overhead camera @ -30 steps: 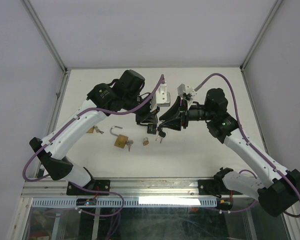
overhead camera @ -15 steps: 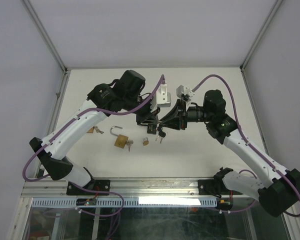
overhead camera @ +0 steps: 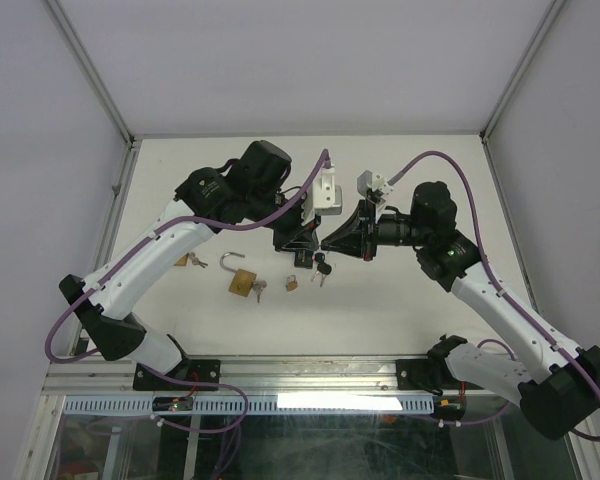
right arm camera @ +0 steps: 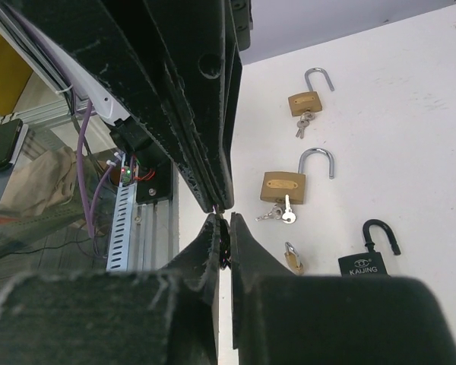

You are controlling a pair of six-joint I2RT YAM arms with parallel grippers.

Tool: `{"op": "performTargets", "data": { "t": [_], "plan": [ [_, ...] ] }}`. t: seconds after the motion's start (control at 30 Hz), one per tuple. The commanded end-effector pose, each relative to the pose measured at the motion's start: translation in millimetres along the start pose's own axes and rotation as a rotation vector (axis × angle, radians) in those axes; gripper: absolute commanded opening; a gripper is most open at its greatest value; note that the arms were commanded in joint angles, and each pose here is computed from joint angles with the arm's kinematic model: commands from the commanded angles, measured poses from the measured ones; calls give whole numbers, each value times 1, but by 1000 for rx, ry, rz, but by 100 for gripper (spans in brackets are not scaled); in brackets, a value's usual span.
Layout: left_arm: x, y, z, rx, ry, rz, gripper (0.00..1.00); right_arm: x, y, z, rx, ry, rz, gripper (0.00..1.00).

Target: Unlock with the key

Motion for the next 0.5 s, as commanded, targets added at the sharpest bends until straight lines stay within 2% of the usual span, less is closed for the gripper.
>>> {"op": "performTargets", "data": {
  "t": [0.0, 0.4, 0.43, 0.47],
  "plan": [
    [-5, 7, 17, -66, -45, -3, 0, 4, 3, 12, -27, 39, 4, 0],
    [-3, 4, 16, -109, -22, 15, 0, 7, 6, 16, -29, 30, -4, 0],
    [-1, 3, 14, -121, -12, 27, 10, 7, 6, 16, -28, 30, -10, 0],
    [2, 1, 13, -133, 3, 35, 42, 7, 7, 15, -24, 27, -21, 0]
  ]
}}
Point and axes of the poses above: each gripper's point midway between its finger pads, its own y axis back along the fingers, its own x axis along the line the jaws close on, z = x × y, the point moved 4 cm from there along y, back along the fingers, and after that the axes turned 13 degrees about y, right-handed, at the moved point
